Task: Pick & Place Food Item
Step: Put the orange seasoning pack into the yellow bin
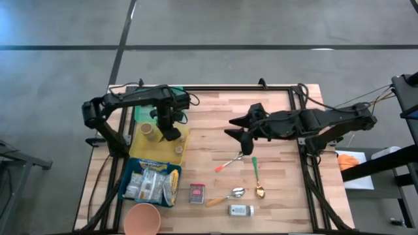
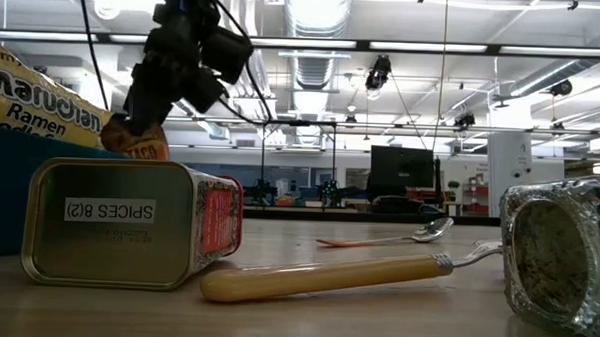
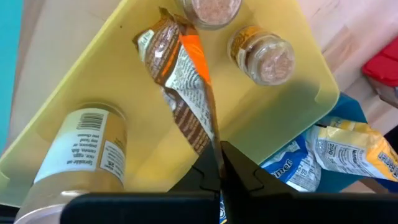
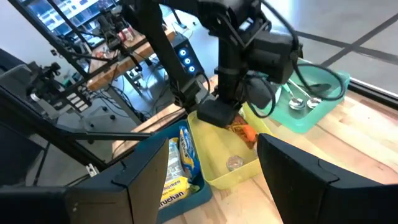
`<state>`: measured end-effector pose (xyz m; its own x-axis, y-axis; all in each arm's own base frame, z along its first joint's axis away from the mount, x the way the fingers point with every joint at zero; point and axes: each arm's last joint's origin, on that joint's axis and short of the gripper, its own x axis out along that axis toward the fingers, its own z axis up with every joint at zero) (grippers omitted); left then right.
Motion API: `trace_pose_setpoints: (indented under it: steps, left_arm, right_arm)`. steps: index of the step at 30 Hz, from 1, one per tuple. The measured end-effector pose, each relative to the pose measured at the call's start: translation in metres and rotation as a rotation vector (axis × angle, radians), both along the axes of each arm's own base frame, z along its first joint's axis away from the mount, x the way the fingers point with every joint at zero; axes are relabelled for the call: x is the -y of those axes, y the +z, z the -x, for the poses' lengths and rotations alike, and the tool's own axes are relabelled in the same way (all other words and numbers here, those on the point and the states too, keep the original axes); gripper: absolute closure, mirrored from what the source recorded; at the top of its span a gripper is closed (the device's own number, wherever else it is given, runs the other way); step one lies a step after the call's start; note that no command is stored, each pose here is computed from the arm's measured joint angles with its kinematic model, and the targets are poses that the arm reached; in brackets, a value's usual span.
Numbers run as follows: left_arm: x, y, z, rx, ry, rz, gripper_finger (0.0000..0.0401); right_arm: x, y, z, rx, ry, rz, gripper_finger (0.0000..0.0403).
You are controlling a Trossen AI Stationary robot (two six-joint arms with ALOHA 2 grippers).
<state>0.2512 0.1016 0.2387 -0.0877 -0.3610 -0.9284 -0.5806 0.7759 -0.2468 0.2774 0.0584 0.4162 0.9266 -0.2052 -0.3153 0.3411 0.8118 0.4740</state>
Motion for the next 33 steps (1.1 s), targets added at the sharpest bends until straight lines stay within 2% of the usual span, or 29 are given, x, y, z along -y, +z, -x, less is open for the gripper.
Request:
trace_pose_setpoints:
  steps: [8, 25, 33]
  left_arm:
    - [-0.001, -0.008, -0.001, -0.041, 0.008, 0.016, 0.0401]
    - [-0.007, -0.009, -0.001, -0.067, 0.141, -0.002, 0.0401]
    - [-0.01, -0.024, -0.007, -0.121, 0.148, 0.017, 0.0401]
  right_arm:
    - [0.004, 0.007, 0.015, -0.006, 0.003, 0.01, 0.016]
    - [0.004, 0.004, 0.015, -0.061, 0.041, 0.127, 0.016]
    - [0.005, 0.0, 0.017, -0.106, 0.046, 0.143, 0.016]
